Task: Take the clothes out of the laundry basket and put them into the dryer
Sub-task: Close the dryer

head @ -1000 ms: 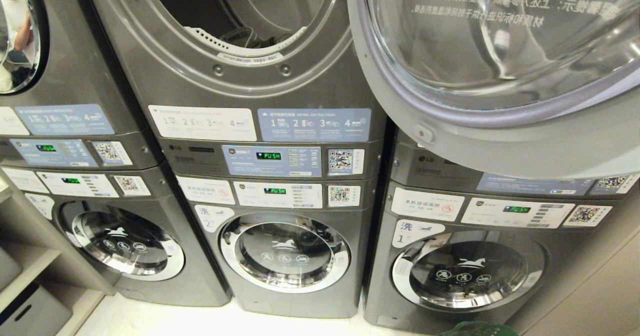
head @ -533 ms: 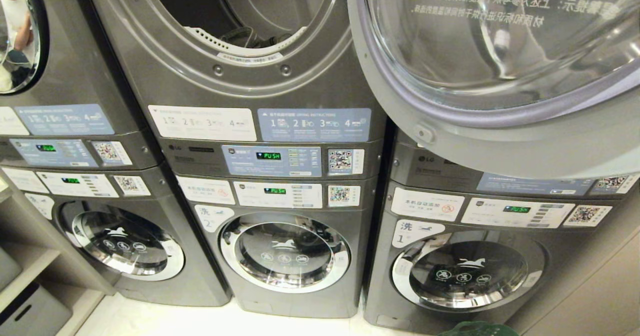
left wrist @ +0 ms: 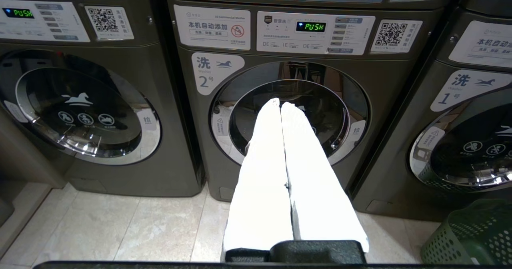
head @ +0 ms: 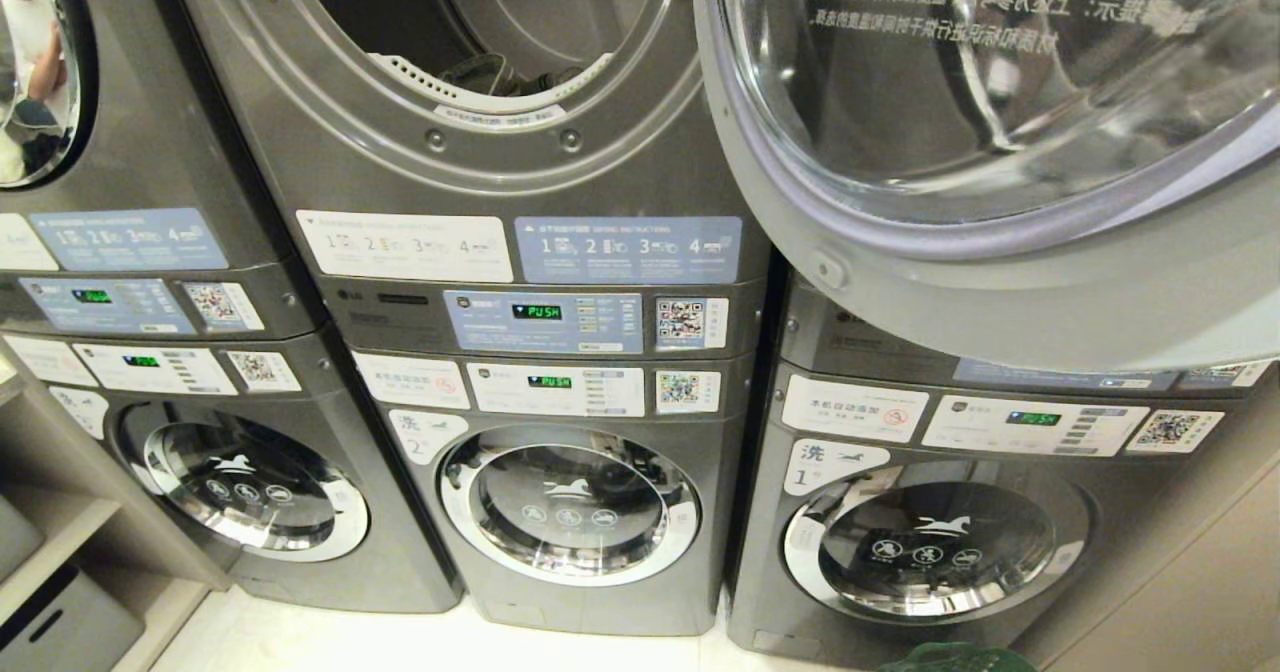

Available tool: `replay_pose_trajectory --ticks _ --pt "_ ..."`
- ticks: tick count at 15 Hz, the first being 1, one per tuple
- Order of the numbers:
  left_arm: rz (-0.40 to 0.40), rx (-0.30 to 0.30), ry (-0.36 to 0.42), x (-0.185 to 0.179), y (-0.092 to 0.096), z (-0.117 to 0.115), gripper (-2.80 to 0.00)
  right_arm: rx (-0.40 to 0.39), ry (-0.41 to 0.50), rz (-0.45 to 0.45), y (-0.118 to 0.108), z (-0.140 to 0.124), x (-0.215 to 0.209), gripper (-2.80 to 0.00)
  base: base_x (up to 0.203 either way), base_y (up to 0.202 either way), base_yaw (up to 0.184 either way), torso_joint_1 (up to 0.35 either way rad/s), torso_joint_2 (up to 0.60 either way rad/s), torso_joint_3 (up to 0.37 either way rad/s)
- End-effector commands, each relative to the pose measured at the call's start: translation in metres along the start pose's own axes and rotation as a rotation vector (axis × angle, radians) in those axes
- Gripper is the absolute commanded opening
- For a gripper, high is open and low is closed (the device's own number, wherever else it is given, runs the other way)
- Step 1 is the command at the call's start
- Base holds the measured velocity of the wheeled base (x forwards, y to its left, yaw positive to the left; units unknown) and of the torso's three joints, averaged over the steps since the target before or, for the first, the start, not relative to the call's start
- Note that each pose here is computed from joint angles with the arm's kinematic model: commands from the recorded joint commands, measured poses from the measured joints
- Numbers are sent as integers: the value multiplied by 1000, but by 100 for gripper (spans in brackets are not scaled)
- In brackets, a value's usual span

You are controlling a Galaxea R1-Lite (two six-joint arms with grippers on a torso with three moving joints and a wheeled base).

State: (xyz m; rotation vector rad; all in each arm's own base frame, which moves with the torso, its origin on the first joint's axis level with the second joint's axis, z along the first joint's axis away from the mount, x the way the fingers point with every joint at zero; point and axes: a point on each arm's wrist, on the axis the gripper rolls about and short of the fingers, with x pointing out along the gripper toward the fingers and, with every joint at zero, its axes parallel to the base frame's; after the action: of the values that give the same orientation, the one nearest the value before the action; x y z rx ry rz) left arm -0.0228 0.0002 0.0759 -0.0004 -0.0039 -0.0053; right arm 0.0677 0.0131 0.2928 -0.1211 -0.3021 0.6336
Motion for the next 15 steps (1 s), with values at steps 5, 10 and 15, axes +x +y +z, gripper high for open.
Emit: replay_pose_trajectory --ticks 5,10,15 --pt "1 -1 -1 0 0 0 -280 27 -34 151 -11 6 42 -280 0 0 0 0 0 0" --pt "1 0 -1 0 0 0 -280 83 -55 304 2 10 59 -280 0 0 0 0 0 0" --pt "1 0 -1 0 0 0 -280 163 -43 374 27 15 101 -280 0 0 0 0 0 0"
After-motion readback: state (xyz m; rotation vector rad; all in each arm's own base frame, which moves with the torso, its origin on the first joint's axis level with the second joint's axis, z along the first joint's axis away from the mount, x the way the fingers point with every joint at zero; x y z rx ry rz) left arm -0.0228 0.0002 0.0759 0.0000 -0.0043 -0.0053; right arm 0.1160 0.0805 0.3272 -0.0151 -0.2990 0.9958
